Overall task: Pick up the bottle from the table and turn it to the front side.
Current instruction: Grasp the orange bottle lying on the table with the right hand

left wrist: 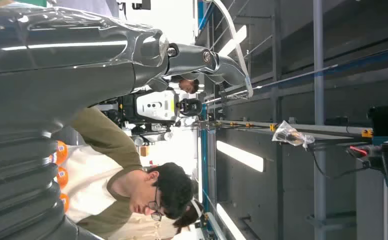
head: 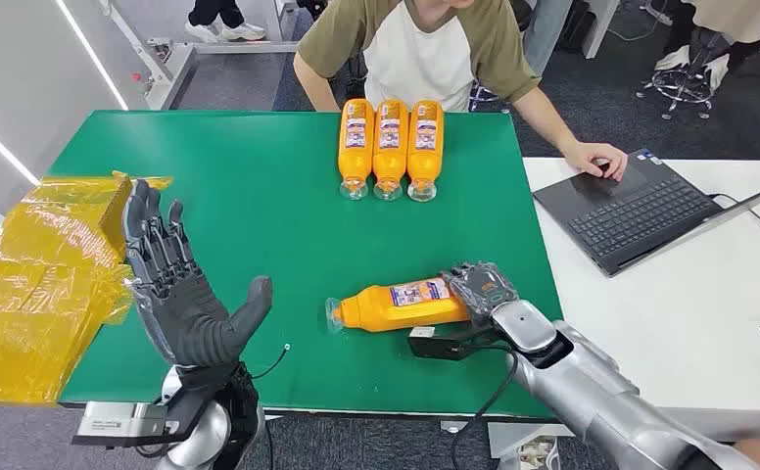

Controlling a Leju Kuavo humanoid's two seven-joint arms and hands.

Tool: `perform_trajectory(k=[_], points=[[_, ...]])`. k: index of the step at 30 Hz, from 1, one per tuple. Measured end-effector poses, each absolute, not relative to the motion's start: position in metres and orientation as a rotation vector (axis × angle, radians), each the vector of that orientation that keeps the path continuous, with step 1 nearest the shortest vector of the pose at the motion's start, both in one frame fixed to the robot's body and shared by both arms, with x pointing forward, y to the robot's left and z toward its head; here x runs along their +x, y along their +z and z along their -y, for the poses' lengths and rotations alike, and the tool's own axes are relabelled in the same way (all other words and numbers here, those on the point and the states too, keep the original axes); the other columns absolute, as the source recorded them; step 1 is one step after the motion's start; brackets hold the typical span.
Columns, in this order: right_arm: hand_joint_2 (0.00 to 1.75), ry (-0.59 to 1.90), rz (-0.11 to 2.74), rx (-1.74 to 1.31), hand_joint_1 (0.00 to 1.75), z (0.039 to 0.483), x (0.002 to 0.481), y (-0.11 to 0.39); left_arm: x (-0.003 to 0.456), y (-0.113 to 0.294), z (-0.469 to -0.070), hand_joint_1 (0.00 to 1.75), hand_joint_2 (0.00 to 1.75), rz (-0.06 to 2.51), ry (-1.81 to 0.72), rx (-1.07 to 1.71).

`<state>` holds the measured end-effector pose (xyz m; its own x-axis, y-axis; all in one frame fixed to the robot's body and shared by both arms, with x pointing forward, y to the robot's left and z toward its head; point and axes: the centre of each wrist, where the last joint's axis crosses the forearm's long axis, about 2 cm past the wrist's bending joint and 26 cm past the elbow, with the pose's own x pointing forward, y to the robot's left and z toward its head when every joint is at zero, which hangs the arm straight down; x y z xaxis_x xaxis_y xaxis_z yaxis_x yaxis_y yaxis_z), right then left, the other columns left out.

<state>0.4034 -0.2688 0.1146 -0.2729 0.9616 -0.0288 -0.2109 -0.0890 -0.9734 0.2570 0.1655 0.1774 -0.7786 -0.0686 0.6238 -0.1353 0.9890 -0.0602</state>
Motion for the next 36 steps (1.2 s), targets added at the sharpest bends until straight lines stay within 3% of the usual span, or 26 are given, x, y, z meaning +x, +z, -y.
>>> perform_trajectory(k=[14, 19, 24, 28, 36], points=[[1.75, 0.782, 1.68, -0.588, 1.75, 0.239, 0.351, 0.106, 0.251, 0.174, -0.167, 0.0, 1.75, 2.446, 0.161, 0.171], [1.75, 0.297, 2.012, -0.534, 1.75, 0.223, 0.31, 0.11, 0.25, 0.173, -0.166, 0.0, 1.75, 2.426, 0.177, 0.141], [1.75, 0.009, 2.095, -0.481, 1.75, 0.204, 0.276, 0.12, 0.249, 0.173, -0.162, 0.0, 1.75, 2.338, 0.178, 0.018], [1.75, -0.087, 2.078, -0.459, 1.75, 0.192, 0.254, 0.125, 0.248, 0.172, -0.157, 0.0, 1.75, 2.21, 0.134, -0.214], [1.75, -0.048, 2.061, -0.49, 1.75, 0.187, 0.24, 0.133, 0.242, 0.17, -0.137, 0.0, 1.75, 2.064, -0.046, -0.672]])
